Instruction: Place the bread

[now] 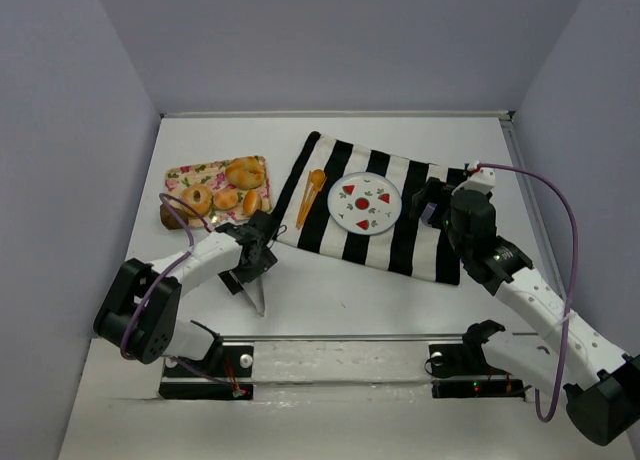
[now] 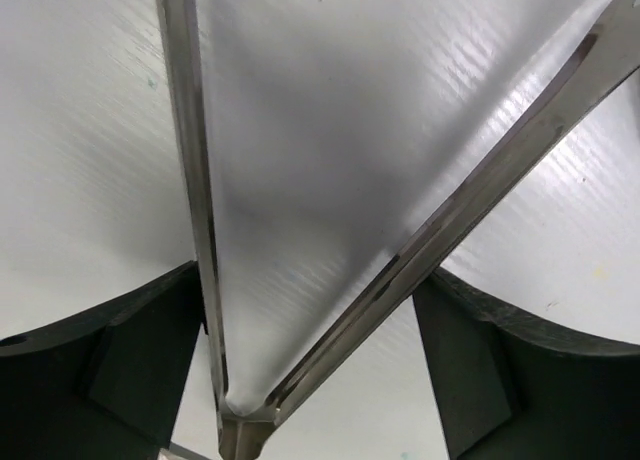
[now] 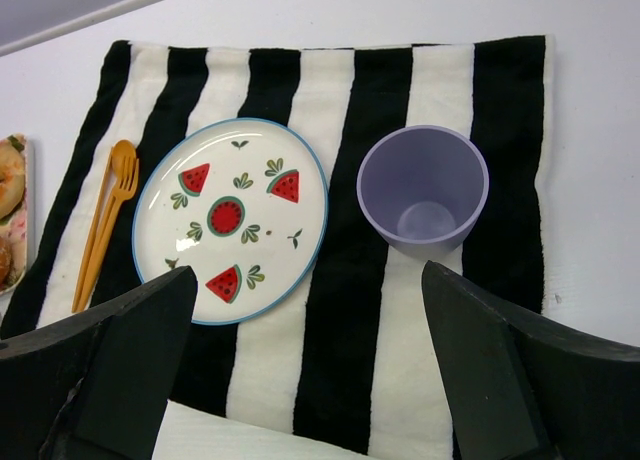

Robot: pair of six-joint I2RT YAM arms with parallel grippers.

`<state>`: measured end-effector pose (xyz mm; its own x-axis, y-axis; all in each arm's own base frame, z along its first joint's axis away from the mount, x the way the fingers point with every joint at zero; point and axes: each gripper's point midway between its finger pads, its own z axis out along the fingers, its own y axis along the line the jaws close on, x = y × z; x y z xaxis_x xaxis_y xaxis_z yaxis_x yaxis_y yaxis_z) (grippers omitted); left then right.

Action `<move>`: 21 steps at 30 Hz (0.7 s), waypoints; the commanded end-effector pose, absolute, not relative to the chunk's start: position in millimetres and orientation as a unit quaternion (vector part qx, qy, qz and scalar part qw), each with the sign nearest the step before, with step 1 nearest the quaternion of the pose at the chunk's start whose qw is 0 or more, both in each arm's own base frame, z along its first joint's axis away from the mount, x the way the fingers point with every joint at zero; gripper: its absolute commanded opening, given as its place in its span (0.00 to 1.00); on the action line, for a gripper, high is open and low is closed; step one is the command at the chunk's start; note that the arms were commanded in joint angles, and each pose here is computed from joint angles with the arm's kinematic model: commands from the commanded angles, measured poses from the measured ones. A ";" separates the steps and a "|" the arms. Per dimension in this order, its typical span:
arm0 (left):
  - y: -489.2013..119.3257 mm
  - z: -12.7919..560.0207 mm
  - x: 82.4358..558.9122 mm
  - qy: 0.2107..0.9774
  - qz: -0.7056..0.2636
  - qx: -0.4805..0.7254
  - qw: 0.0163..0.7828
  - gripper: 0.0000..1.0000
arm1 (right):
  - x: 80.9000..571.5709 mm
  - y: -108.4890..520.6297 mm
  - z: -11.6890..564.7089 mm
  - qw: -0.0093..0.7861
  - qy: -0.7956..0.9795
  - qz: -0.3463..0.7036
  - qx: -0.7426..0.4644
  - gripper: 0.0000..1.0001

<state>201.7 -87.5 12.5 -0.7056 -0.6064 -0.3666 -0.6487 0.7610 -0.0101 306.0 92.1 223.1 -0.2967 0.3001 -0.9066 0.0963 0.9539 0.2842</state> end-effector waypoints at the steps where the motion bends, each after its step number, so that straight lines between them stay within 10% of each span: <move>1: -61.8 -2.0 195.0 0.909 0.117 -0.351 0.194 0.81 | 308.0 93.6 233.8 0.600 0.784 0.096 0.125 1.00; 7: -61.1 -5.2 196.1 0.909 0.117 -0.348 0.199 0.53 | 307.0 94.5 235.6 0.602 0.783 0.101 0.122 1.00; 21: -80.2 25.3 180.7 0.920 0.065 -0.343 0.179 0.38 | 305.3 93.1 236.8 0.604 0.780 0.102 0.125 1.00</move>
